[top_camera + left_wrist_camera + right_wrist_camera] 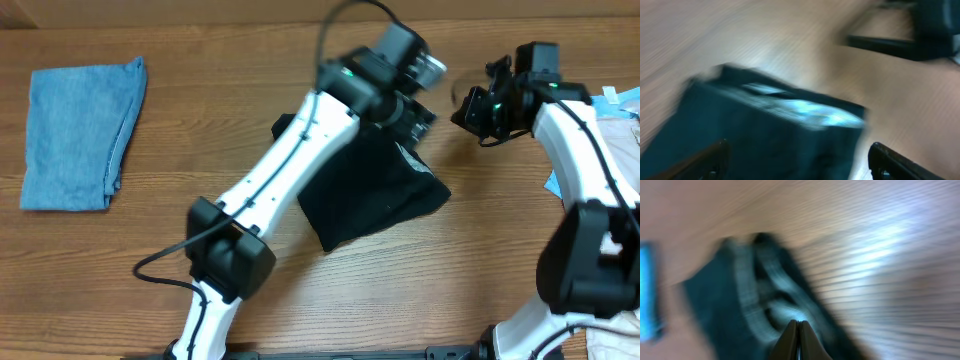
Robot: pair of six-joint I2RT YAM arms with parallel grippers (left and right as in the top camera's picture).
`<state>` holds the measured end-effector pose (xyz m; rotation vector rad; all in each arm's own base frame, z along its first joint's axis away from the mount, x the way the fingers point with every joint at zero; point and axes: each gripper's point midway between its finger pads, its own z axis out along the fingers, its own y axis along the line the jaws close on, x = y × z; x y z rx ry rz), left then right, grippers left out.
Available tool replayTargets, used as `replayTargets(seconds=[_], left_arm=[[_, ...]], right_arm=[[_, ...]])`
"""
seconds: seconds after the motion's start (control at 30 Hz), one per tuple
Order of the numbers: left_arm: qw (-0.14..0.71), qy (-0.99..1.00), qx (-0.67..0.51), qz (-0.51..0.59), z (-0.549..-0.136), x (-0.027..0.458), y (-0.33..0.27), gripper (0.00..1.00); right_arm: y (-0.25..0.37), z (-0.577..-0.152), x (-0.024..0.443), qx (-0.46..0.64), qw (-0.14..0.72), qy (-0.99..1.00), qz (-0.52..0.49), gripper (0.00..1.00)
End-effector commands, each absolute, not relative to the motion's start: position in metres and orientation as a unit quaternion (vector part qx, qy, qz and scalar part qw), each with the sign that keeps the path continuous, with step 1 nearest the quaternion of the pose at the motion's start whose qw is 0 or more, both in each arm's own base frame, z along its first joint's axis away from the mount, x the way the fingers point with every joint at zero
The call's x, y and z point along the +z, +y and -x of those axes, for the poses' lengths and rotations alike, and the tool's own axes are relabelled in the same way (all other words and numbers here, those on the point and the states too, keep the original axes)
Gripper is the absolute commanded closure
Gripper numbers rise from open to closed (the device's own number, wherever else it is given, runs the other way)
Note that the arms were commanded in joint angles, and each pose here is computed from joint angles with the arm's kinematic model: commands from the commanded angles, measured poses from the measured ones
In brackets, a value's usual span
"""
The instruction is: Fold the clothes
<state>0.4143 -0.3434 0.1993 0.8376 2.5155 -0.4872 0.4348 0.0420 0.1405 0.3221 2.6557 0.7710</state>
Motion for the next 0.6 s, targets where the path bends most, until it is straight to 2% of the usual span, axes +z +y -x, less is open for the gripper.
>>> replayTargets(seconds=[0.0,0.03,0.07,0.2,0.33,0.47,0.57], left_arm=[[0.218,0.952,-0.132,-0.168,-0.456,0.198,-0.263,0.17],[0.202,0.958,-0.141,-0.144,-0.464,0.192,-0.239,0.25],[0.193,0.96,-0.149,-0.136,-0.467,0.187,-0.231,0.27],[0.177,0.961,-0.15,-0.152,-0.47,0.159,-0.223,0.3],[0.171,0.962,-0.15,-0.153,-0.471,0.133,-0.225,0.3],[0.163,0.956,-0.177,-0.166,-0.468,0.097,-0.235,0.29],[0.173,0.955,-0.173,-0.169,-0.471,0.069,-0.234,0.23]], right_arm=[[0.1,-0.408,0.196,0.427,0.173,0.888,-0.002,0.96],[0.109,-0.395,0.183,0.415,0.146,0.898,0.008,0.96],[0.113,-0.387,0.174,0.4,0.129,0.907,0.017,0.96],[0.14,-0.345,0.132,0.359,0.057,0.929,0.064,0.96],[0.139,-0.315,0.085,0.339,0.011,0.939,0.055,0.96],[0.097,-0.305,0.019,0.244,0.002,0.967,-0.072,0.96],[0.071,-0.302,-0.013,0.173,0.017,0.974,-0.147,0.96]])
